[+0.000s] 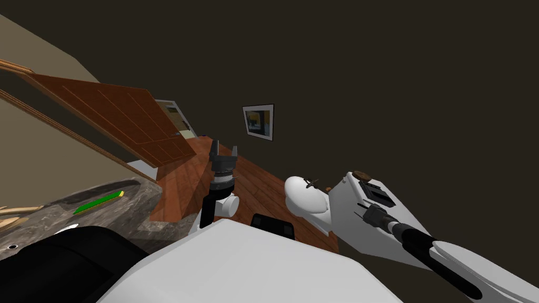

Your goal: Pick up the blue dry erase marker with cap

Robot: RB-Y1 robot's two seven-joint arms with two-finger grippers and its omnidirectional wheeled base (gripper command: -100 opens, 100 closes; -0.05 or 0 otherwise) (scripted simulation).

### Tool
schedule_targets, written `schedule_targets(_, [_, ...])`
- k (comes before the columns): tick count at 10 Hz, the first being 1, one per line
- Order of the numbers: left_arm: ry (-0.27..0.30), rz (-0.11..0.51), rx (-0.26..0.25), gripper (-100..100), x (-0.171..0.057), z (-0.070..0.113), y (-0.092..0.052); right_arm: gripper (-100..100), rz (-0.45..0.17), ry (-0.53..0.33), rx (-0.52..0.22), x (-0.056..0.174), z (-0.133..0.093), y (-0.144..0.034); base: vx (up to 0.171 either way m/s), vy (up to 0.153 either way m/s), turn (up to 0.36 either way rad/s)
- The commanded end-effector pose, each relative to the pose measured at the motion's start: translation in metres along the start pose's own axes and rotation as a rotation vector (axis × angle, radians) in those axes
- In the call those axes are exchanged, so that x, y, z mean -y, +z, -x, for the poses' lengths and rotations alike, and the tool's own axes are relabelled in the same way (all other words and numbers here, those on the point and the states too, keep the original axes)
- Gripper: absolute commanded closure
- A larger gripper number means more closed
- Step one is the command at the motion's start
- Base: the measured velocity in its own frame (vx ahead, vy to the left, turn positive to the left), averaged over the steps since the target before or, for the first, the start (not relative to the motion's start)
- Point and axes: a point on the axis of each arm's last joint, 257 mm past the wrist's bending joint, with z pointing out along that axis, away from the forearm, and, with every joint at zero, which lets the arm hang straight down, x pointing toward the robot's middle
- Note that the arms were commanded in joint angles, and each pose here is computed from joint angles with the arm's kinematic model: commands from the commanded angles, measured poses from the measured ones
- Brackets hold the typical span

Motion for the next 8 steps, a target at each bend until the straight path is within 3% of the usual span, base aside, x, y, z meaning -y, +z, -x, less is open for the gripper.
schedule_targets(1, [0.000, 0.000, 0.000, 0, 0.000, 0.000, 0.000, -100, 0.003, -0.046, -0.046, 0.005, -0.022, -0.005, -0.003, 0.033, 0.073])
schedule_targets(7, [0.000, 0.000, 0.000, 0, 0.000, 0.000, 0.000, -100, 0.010, -0.176, -0.174, 0.026, -0.079, -0.025, -0.005, 0.040, 0.064])
schedule_targets(8, [0.000, 0.000, 0.000, 0, 0.000, 0.000, 0.000, -100, 0.009, -0.161, -0.162, 0.024, -0.074, -0.024, 0.000, 0.016, 0.005])
